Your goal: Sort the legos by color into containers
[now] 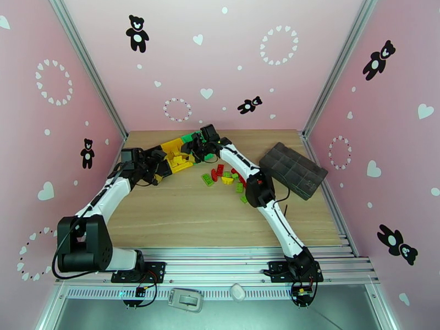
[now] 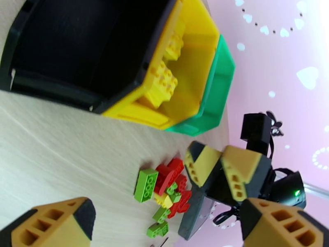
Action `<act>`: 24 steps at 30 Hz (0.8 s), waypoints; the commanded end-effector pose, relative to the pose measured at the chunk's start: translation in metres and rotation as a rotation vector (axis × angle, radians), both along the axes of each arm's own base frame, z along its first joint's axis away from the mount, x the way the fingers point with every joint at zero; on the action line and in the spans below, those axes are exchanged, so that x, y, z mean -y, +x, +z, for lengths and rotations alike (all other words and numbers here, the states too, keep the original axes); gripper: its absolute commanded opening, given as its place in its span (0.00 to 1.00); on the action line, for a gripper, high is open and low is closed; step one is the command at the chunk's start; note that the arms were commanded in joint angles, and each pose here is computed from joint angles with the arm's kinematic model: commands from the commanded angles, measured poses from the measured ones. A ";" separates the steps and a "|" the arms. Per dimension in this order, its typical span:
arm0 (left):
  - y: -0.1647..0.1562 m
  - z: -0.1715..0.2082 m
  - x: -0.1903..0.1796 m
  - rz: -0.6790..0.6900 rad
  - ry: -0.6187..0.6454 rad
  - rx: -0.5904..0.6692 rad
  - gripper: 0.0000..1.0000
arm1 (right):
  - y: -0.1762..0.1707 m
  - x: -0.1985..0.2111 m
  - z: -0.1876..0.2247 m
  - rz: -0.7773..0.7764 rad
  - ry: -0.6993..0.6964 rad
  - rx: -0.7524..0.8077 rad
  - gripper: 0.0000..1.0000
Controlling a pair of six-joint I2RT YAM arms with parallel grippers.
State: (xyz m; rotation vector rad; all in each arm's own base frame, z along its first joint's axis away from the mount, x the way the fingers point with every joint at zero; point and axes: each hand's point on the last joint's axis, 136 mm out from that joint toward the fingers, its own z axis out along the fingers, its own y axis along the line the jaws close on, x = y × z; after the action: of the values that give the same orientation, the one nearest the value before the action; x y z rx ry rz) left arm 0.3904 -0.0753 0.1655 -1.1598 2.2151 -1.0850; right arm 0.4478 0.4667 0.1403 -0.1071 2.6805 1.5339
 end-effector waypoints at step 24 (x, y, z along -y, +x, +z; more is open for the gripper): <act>-0.047 -0.052 0.120 -0.269 0.292 -0.158 0.96 | -0.087 0.185 -0.041 0.013 -0.651 0.033 0.64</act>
State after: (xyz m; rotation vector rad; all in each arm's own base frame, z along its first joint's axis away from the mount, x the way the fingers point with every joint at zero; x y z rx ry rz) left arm 0.3421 -0.1920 0.1164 -0.8534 2.5975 -0.8018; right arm 0.3690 0.2950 0.0902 -0.1345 3.0322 0.6859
